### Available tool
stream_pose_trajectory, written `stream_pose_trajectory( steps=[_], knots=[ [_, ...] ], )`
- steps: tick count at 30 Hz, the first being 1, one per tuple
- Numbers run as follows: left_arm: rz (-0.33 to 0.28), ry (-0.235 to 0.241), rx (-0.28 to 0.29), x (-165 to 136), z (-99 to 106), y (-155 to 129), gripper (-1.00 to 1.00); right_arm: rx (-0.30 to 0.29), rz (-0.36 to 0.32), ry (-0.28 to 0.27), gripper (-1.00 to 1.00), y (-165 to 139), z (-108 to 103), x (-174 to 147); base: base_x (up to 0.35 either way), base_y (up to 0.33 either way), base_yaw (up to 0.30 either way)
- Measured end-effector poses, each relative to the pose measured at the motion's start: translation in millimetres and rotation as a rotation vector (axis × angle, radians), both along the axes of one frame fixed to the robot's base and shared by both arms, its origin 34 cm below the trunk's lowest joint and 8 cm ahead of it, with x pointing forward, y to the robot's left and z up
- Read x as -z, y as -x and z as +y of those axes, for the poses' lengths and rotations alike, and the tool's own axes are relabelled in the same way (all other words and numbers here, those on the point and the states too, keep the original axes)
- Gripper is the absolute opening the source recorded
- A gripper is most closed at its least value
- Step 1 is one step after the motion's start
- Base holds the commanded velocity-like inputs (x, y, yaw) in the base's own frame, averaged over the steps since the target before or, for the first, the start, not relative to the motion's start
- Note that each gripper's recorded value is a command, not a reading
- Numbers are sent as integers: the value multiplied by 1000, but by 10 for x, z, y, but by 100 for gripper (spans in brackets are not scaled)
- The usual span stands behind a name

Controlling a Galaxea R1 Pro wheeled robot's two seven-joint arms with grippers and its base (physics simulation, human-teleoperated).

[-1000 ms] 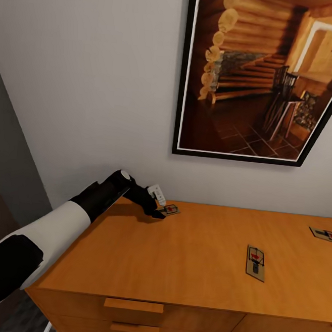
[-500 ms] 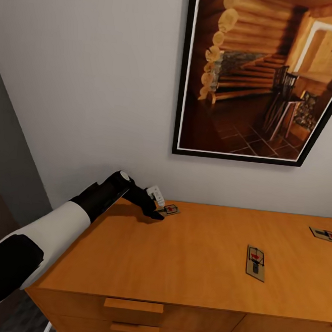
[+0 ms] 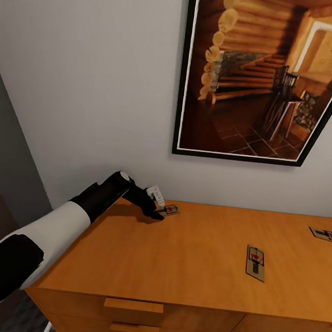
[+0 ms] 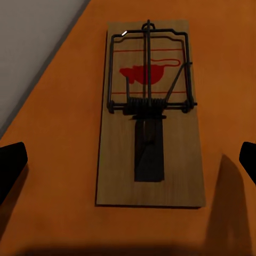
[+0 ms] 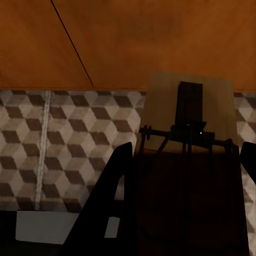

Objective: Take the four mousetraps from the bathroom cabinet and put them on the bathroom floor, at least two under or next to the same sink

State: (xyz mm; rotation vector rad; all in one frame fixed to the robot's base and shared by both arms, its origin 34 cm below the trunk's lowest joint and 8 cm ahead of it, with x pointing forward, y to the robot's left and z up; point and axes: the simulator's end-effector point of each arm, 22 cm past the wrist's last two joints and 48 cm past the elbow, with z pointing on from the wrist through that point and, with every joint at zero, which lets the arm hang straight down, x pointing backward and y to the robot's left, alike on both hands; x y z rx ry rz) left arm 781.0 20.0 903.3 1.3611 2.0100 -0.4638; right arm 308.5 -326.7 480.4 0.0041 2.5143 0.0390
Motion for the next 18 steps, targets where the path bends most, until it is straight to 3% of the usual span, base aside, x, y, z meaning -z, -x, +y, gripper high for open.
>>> stream_pose_trajectory(
  steps=[18],
  knots=[
    [8, 2, 5, 49, -48, 19, 100, 1, 1, 0, -100, 0, -2, 1, 0, 0, 0]
  ],
)
